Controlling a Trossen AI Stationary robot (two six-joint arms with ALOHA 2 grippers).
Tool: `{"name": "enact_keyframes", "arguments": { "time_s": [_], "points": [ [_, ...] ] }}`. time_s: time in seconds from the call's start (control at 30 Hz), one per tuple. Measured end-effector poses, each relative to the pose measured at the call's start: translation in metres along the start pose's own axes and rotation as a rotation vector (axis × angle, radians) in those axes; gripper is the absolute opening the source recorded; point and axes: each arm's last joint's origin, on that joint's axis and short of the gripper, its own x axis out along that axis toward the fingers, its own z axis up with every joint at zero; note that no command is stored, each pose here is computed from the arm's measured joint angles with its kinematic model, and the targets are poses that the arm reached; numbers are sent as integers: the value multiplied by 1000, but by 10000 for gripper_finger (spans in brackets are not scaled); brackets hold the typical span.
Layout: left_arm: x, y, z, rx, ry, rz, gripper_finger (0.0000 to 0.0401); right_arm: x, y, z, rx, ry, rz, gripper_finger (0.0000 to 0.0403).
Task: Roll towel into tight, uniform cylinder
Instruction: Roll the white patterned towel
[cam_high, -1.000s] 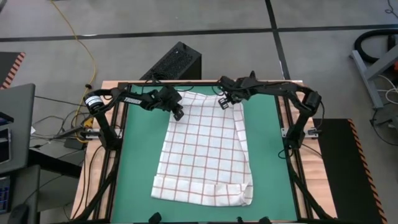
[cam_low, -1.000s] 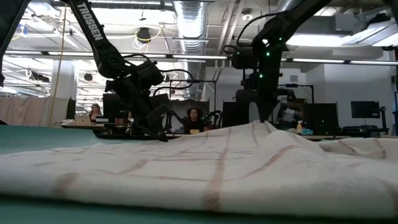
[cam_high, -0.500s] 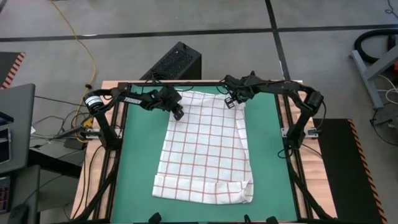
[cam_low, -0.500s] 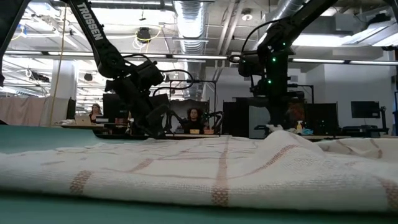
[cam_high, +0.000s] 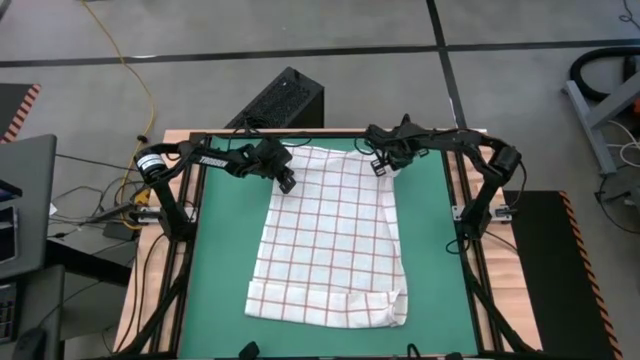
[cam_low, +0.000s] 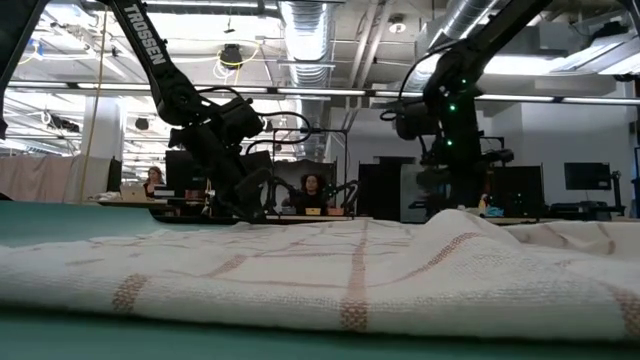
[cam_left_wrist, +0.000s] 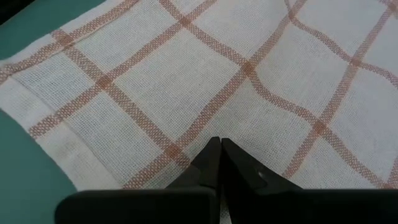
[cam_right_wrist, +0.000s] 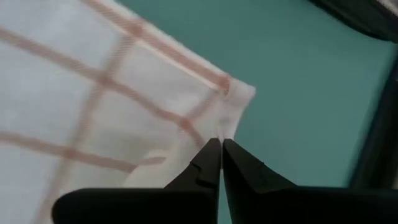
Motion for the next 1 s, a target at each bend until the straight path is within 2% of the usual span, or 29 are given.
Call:
{"name": "enact_keyframes", "arguments": {
  "time_s": [0.27, 0.43, 0.57, 0.7, 0.87, 0.93, 1.0],
  "points": [
    [0, 0, 0, -10, 0, 0, 0, 3, -17, -3, 67, 60, -134, 60],
    [0, 0, 0, -35, 0, -23, 0, 6, -24, -3, 108, 92, -157, 74],
    [-6, -3, 1, -48, 0, -94, 0, 6, -24, -3, 90, 91, -154, 89],
    [-21, -8, 8, -9, -39, -216, 0, -8, -15, -4, -7, 17, -68, 101],
    [-60, -20, 25, 107, -155, -430, 0, -56, -8, -14, -189, -182, 126, 103],
    [-79, -23, 26, 141, -169, -461, 0, -79, -12, -25, -228, -254, 172, 103],
    [-99, -25, 28, 184, -200, -442, 0, -97, -21, -36, -231, -305, 194, 103]
  ]
}}
